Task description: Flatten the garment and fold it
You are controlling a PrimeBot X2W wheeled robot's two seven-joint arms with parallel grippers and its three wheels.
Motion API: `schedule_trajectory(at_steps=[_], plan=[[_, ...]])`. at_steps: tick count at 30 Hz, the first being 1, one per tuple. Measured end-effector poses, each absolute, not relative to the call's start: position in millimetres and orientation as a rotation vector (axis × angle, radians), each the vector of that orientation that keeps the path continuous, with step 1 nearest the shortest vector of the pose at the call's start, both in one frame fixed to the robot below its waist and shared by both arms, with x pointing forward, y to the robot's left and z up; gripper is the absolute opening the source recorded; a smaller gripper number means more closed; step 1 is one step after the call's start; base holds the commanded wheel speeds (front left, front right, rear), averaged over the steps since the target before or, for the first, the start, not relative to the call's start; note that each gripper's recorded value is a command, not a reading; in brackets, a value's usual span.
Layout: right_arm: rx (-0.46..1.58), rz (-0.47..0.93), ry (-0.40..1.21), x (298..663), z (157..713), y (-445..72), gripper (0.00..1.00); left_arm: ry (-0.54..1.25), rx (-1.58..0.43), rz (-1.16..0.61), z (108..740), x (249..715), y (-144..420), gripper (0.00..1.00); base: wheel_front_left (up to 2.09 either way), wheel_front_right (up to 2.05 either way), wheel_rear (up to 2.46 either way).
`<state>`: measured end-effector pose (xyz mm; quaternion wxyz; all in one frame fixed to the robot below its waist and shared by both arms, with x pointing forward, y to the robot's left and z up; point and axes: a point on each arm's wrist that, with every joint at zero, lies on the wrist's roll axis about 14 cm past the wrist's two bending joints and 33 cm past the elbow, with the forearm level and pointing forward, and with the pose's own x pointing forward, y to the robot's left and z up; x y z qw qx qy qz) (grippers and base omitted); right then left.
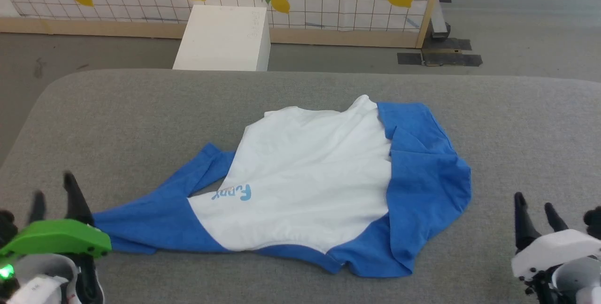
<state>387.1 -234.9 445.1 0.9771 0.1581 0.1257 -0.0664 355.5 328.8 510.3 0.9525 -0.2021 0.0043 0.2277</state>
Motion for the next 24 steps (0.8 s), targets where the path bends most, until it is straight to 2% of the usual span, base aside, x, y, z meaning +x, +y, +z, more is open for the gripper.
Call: schedule_trajectory(at_steps=[3,5,8,12,18,19,20,21,24], plan=[[0.292,-0.094,0.311,389.4,439.5,-223.1,1.0,-0.2,-0.21,0.371,560.0,363.0,318.3,1.0,0.0,0.0,0.0],[0.267,-0.075,0.36,395.0,437.0,-218.2,1.0,-0.253,-0.122,0.306,572.6,366.2,302.7,1.0,0.0,0.0,0.0],[0.175,-0.016,0.468,410.1,435.4,-202.9,1.0,-0.242,-0.047,0.241,566.5,367.0,280.3,1.0,0.0,0.0,0.0],[0.079,0.073,0.587,431.4,436.2,-174.1,1.0,-0.202,-0.08,0.228,549.8,367.1,265.6,1.0,0.0,0.0,0.0],[0.018,0.077,0.701,443.5,420.0,-170.1,1.0,-0.179,-0.117,0.24,537.4,365.4,262.7,1.0,0.0,0.0,0.0],[0.021,0.083,0.708,444.8,417.7,-167.7,0.85,-0.176,-0.115,0.247,536.3,364.6,264.7,1.0,0.0,0.0,0.0],[0.025,0.093,0.715,446.1,415.3,-163.7,0.3,-0.174,-0.112,0.255,535.3,363.7,267.5,1.0,0.0,0.0,0.0],[0.026,0.102,0.719,446.9,413.2,-160.3,0.0,-0.172,-0.109,0.262,534.4,362.9,270.2,1.0,0.0,0.0,0.0],[0.07,0.093,0.694,451.3,414.0,-161.1,0.0,-0.162,-0.105,0.271,530.5,361.8,274.8,1.0,0.0,0.0,0.0]])
